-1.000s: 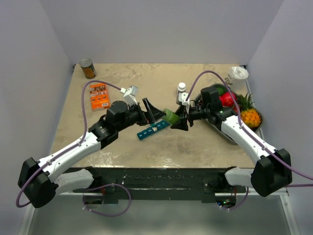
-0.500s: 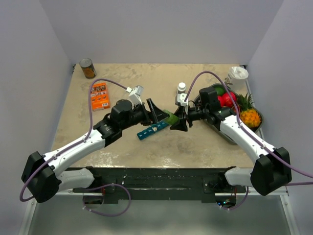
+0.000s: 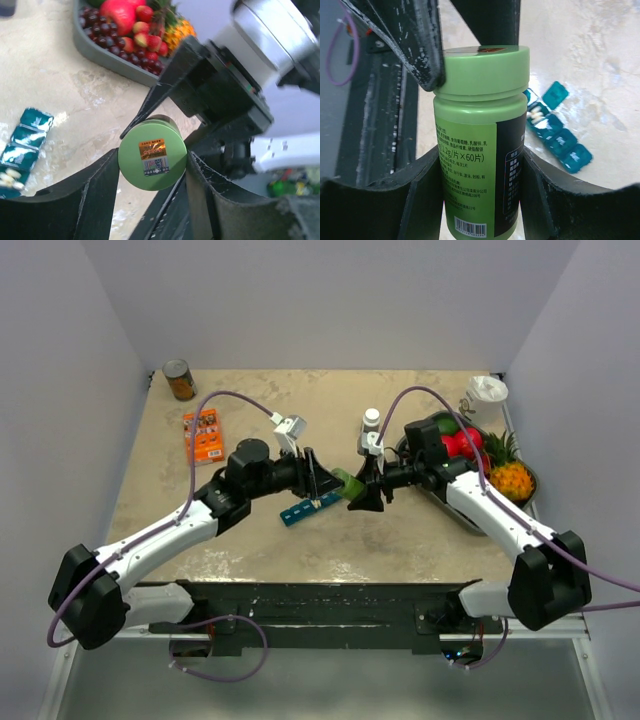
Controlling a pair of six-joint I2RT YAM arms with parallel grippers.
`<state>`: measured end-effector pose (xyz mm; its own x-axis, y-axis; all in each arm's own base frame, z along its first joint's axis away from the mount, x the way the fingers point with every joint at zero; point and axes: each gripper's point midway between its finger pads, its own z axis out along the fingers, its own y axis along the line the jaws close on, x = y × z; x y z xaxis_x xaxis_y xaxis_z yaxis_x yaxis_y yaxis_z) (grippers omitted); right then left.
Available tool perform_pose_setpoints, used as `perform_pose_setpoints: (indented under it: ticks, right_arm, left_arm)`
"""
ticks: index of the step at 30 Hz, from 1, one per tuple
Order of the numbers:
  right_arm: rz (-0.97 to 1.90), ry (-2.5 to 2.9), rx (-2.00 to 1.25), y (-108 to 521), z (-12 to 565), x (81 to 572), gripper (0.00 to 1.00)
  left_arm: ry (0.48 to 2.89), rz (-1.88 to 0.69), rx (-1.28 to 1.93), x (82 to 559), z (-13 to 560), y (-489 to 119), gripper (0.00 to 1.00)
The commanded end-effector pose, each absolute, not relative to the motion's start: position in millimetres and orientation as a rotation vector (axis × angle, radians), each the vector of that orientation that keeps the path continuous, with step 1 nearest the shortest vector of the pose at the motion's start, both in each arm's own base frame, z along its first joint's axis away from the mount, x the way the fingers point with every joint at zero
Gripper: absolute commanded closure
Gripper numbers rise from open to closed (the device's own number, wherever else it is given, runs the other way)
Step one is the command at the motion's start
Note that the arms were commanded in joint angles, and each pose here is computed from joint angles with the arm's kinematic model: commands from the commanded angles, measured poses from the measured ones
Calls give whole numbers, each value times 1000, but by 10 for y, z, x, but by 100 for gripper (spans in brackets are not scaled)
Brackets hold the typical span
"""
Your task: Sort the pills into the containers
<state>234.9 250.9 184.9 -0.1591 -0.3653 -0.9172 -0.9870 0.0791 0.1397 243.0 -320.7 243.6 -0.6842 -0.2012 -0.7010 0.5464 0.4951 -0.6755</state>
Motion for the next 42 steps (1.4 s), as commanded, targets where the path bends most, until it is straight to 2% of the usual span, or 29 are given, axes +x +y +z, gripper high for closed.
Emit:
perform_pose_setpoints:
  ticks: [1,5,8,9,15,18,22,26,29,34,37,42]
  right_arm:
    - [1348,1456,-1372,2702,2201,2133,100]
    - [1632,1405,-1315,2765,2366,1966,100]
    - [1698,1404,-1326,2742,2303,1888,100]
    - [1692,1391,-1335,2746,2335,1899,100]
    - [1621,1381,-1353,2738,2329,1917,100]
    - [1557,1386,-1358,2739,2331,1955,100]
    - [1438,1406,-1386,2710,2285,2028,100]
    - [1316,1442,-1401,2676,2205,2128,100]
    - [1104,1503,-1399,2604,2153,2346,100]
    - [804,1598,-1312,2423,2138,2698,100]
    - [765,1627,-1291,2396,2107,2776,100]
    - [780,1640,-1299,2416,2057,2764,100]
  left_arm:
    - [1681,-1349,867,1979,2500,-3293,97]
    - [1543,-1296,1143,1812,2372,-3251,94]
    - [1464,-1269,1120,1858,2468,-3234,79]
    - [1451,-1288,1110,1849,2514,-3237,70]
    - [1473,-1361,954,1931,2759,-3207,38]
    - [1481,-1335,877,1990,2865,-3124,27]
    - [1486,-1233,701,2104,3103,-2868,1]
    - [1501,-1118,413,2279,3289,-2542,1]
    - [1533,-1150,310,2260,3342,-2473,1]
    - [1827,-1202,157,2428,2997,-2642,1]
    - [1926,-1167,92,2506,2841,-2768,2]
    - [1903,-1192,106,2522,2884,-3060,3]
